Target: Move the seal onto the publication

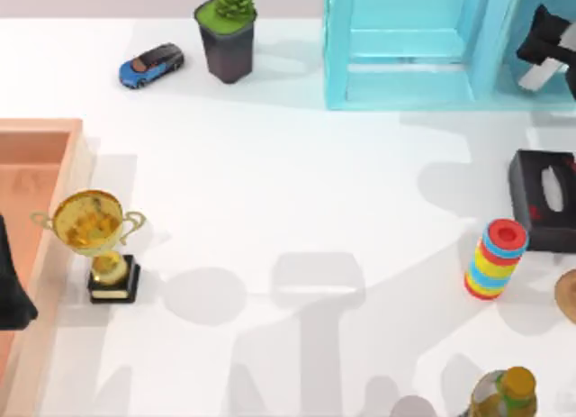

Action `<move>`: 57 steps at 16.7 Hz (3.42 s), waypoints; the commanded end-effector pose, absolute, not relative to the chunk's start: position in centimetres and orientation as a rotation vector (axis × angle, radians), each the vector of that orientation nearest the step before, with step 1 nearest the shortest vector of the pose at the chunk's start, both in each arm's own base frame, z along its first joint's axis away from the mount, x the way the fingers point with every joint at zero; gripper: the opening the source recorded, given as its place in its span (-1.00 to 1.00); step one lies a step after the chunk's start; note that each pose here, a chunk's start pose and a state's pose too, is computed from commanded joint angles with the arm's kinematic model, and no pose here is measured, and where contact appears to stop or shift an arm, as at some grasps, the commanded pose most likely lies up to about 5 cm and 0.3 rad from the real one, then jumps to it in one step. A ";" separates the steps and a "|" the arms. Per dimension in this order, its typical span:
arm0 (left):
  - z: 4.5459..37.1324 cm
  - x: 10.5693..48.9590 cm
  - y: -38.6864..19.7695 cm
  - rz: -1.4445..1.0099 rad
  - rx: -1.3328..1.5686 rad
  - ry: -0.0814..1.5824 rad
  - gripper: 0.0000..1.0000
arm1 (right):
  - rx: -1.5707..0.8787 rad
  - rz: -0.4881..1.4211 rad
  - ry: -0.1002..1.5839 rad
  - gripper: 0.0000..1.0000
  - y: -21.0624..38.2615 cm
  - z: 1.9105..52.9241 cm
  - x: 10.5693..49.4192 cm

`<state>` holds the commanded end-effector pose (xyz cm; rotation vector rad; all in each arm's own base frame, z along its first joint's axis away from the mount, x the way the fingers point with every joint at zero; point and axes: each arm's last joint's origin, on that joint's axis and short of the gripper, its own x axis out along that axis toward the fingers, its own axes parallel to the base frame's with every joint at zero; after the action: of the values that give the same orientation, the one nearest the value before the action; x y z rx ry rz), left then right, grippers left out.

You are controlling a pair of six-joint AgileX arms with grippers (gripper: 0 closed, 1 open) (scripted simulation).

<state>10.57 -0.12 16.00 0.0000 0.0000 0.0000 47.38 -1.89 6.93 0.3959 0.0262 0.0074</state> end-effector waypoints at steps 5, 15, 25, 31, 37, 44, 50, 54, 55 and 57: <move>16.0 10.6 -0.1 0.000 0.000 0.000 1.00 | 0.396 0.007 0.026 -0.21 -1.9 6.9 47.4; 16.0 10.6 -0.1 0.000 0.000 0.000 1.00 | 0.396 0.007 0.026 -1.00 -1.9 6.9 47.4; 16.0 10.6 -0.1 0.000 0.000 0.000 1.00 | 0.382 -0.035 0.127 -1.00 -2.4 8.7 45.0; 16.0 10.6 -0.1 0.000 0.000 0.000 1.00 | 0.371 -0.071 0.142 -1.00 -3.0 17.5 38.9; 16.0 10.6 -0.1 0.000 0.000 0.000 1.00 | 0.381 -0.024 0.055 -1.00 -2.1 25.2 30.9; 16.0 10.6 -0.1 0.000 0.000 0.000 1.00 | 0.398 0.013 0.027 -1.00 -1.5 27.0 27.4; 16.0 10.6 -0.1 0.000 0.000 0.000 1.00 | 0.371 0.004 0.073 -1.00 -0.9 25.8 27.9; 16.0 10.6 -0.1 0.000 0.000 0.000 1.00 | 0.166 0.030 0.198 -1.00 3.2 22.5 29.5; 16.0 10.6 -0.1 0.000 0.000 0.000 1.00 | 0.081 0.048 0.221 -1.00 4.7 21.7 29.7; 16.0 10.6 -0.1 0.000 0.000 0.000 1.00 | -0.125 0.096 0.251 -1.00 8.0 20.3 30.0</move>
<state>10.57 -0.12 16.00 0.0000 0.0000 0.0000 30.00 8.00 20.31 -0.1246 0.2514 0.0960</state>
